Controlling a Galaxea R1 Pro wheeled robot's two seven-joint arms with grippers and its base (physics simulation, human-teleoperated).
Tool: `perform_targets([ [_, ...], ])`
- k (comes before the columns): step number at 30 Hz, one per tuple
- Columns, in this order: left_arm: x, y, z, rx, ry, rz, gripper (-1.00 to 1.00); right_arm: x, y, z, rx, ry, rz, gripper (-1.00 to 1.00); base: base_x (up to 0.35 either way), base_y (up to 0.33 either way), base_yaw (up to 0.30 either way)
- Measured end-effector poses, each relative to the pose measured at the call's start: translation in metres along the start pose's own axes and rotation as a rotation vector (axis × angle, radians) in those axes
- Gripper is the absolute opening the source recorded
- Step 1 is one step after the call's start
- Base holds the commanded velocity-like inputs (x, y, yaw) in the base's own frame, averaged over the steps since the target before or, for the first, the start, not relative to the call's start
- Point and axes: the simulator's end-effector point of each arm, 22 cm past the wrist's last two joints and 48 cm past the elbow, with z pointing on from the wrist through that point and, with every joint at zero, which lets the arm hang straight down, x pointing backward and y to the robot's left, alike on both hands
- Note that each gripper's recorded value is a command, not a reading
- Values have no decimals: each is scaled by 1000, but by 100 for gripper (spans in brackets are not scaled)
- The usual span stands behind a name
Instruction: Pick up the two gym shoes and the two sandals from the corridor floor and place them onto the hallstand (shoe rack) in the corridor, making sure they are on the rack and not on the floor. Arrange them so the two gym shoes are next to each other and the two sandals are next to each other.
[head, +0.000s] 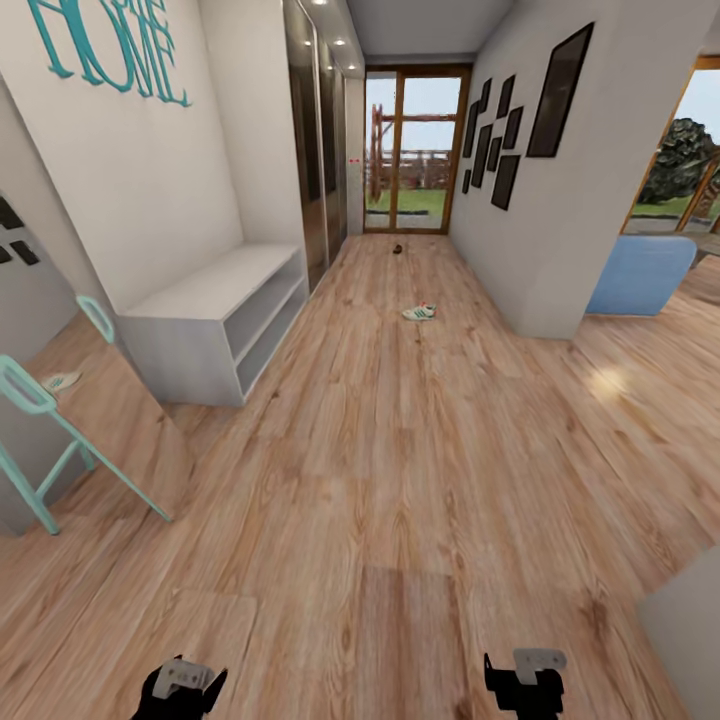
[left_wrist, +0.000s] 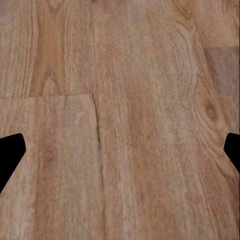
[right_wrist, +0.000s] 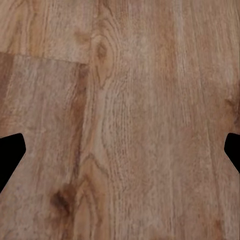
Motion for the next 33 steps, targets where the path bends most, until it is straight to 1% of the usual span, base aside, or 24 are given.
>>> perform_targets([
  [4,-6,-14,3,62,-7,5,100,0,1,0,-1,0,0,100,338,0,0],
  [8,-15,-17,6,88,-18,8,100,0,1,0,-1,-1,0,100,338,0,0],
  [14,-25,-12,9,87,-33,-2,100,0,1,0,-2,-1,-1,100,338,0,0],
  [21,-23,-7,6,73,-38,-15,100,0,1,0,-2,-1,0,100,338,0,0],
  [22,-23,-5,6,68,-41,-20,100,0,1,0,-2,-1,0,100,338,0,0],
  [28,-22,19,1,-12,-62,-98,100,0,1,0,-1,-1,0,100,338,0,0],
  [31,-15,29,-2,-48,-55,-131,100,0,1,0,-1,0,1,100,338,0,0],
  [33,-5,34,-5,-72,-39,-154,100,0,1,0,-1,0,1,100,338,0,0],
])
